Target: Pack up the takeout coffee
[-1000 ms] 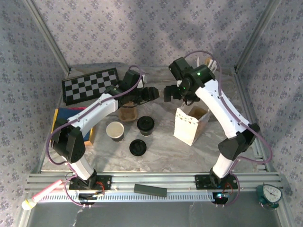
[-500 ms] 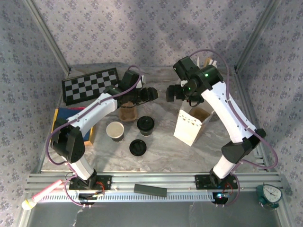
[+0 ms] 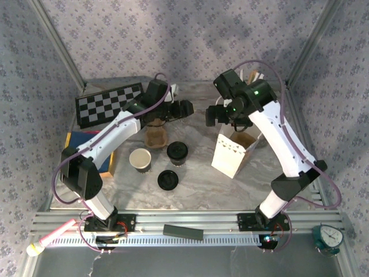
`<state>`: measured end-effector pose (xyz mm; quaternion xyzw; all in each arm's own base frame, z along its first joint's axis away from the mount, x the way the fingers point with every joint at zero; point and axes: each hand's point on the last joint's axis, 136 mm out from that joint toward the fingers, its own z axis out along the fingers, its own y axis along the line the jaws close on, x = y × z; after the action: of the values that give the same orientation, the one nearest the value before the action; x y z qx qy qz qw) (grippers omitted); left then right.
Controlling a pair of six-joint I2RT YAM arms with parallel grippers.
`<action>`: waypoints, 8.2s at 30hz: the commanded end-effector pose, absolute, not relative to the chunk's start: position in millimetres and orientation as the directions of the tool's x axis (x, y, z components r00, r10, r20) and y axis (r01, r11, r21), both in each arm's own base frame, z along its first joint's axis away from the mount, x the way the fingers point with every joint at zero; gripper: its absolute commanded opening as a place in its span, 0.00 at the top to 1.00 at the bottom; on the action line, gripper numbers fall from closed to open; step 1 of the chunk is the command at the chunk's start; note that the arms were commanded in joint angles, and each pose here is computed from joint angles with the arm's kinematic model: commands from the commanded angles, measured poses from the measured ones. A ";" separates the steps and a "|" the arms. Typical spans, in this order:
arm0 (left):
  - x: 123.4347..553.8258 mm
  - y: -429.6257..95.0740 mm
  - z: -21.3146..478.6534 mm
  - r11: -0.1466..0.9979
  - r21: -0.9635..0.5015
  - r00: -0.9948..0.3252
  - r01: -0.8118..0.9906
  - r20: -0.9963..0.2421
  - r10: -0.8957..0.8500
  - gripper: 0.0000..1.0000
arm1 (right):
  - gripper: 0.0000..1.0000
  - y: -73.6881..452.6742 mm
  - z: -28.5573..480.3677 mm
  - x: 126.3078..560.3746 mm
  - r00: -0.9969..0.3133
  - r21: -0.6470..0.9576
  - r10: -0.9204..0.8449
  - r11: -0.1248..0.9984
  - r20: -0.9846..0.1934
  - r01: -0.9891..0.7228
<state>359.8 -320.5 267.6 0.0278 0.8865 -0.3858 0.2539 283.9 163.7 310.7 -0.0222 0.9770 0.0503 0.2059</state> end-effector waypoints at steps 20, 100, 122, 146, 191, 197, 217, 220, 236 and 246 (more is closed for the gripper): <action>335.1 -437.9 358.5 0.470 -0.523 -0.668 0.711 -0.711 0.219 0.42 | 0.09 84.9 348.7 262.6 -0.797 0.205 0.243 0.967 -0.553 0.152; 297.2 -378.3 352.5 0.618 -0.516 -0.707 0.593 -0.701 0.093 0.98 | 0.89 177.3 246.6 389.8 -0.933 0.189 -0.010 0.978 -0.359 -0.084; 283.2 -381.6 353.8 0.598 -0.537 -0.714 0.595 -0.695 0.086 0.98 | 0.90 236.9 250.0 406.9 -0.914 0.236 -0.135 0.942 -0.383 -0.238; 294.6 -358.7 367.3 0.642 -0.529 -0.698 0.555 -0.716 0.013 0.45 | 0.70 153.1 344.7 339.6 -0.802 0.195 0.050 0.977 -0.596 -0.083; 246.1 -95.6 288.0 0.867 -0.494 -0.644 -0.067 -0.642 -0.416 0.00 | 0.09 337.8 184.7 267.4 -0.885 0.026 -0.451 0.889 -0.114 -0.456; 244.1 -94.7 285.6 0.866 -0.496 -0.646 -0.069 -0.639 -0.418 0.00 | 0.15 337.6 161.4 265.0 -0.894 0.016 -0.445 0.895 -0.041 -0.446; 246.2 -94.0 283.0 0.865 -0.497 -0.648 -0.074 -0.635 -0.421 0.00 | 0.16 336.5 131.4 262.8 -0.894 -0.025 -0.446 0.894 0.036 -0.447; 246.9 -93.8 282.6 0.865 -0.497 -0.647 -0.076 -0.635 -0.422 0.00 | 0.16 336.1 128.3 263.4 -0.894 -0.031 -0.447 0.894 0.041 -0.448; 249.6 -95.2 282.7 0.861 -0.504 -0.649 -0.072 -0.632 -0.424 0.00 | 0.21 336.7 120.8 263.9 -0.891 -0.050 -0.451 0.890 0.049 -0.453; 251.0 -96.7 283.1 0.858 -0.509 -0.650 -0.069 -0.629 -0.426 0.00 | 0.21 337.4 138.0 266.8 -0.894 -0.039 -0.448 0.893 0.018 -0.449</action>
<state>248.6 -95.0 281.2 -0.1399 0.8828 -0.2186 0.3915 268.1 342.1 133.1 -0.2345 0.9721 -0.0085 -0.0017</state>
